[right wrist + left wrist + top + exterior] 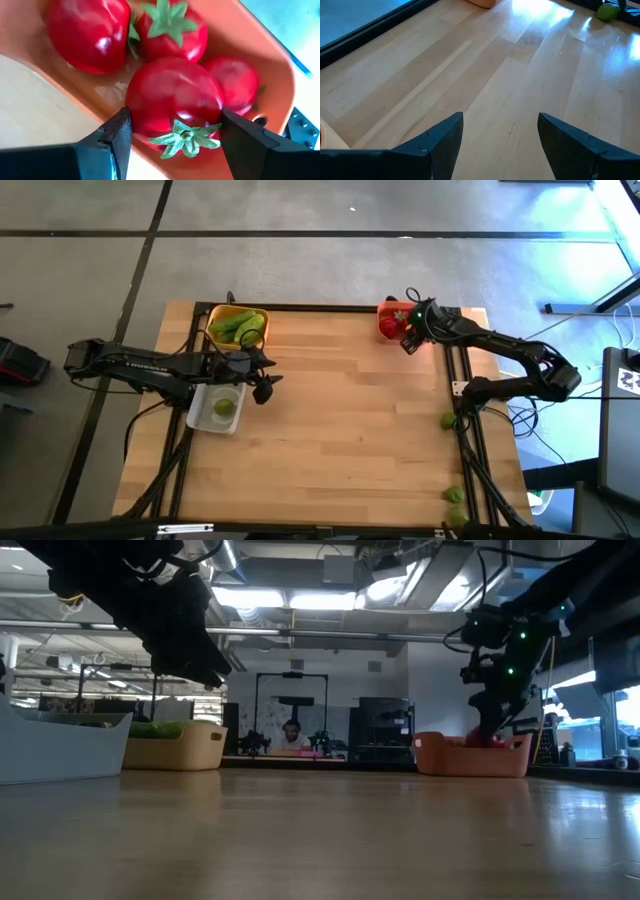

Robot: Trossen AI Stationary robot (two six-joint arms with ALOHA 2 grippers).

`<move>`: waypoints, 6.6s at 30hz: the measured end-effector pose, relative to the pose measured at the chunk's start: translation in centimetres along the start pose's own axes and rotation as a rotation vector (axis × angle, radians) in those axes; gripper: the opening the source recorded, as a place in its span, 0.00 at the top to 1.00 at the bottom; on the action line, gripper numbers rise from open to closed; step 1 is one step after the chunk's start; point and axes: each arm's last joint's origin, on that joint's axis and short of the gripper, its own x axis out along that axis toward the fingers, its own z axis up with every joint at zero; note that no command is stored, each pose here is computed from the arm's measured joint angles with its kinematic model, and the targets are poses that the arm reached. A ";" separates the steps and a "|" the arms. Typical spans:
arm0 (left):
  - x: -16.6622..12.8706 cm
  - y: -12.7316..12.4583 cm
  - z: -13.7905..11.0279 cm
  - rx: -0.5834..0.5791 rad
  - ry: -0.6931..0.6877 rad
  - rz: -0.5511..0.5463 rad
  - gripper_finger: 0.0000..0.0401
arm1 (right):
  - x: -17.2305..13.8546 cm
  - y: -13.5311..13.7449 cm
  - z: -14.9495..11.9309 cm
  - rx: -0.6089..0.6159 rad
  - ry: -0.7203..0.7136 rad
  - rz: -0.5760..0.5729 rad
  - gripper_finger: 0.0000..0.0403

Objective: Sort produce into baskets
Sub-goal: Put the red tomato into the orange bin, then put the top green lime into the white bin

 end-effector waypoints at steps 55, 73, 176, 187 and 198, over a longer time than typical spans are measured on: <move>0.0 0.0 0.0 -0.011 -0.001 0.001 0.37 | -13.4 4.9 -3.1 -0.171 0.328 0.479 0.20; 0.0 0.0 0.1 -0.012 -0.004 -0.001 0.37 | -16.6 9.1 -6.8 -0.354 0.440 0.489 0.20; -0.9 -2.5 1.6 0.017 -0.212 -0.167 0.37 | -17.4 20.9 -2.7 -0.819 -0.080 0.169 0.65; -1.1 -4.8 2.1 0.086 -0.338 -0.276 0.37 | -20.8 20.7 1.0 -0.615 -0.479 0.409 0.65; 0.4 -7.0 2.2 -0.023 -0.454 -0.386 0.37 | -21.6 22.3 2.2 -0.614 -0.735 0.539 0.65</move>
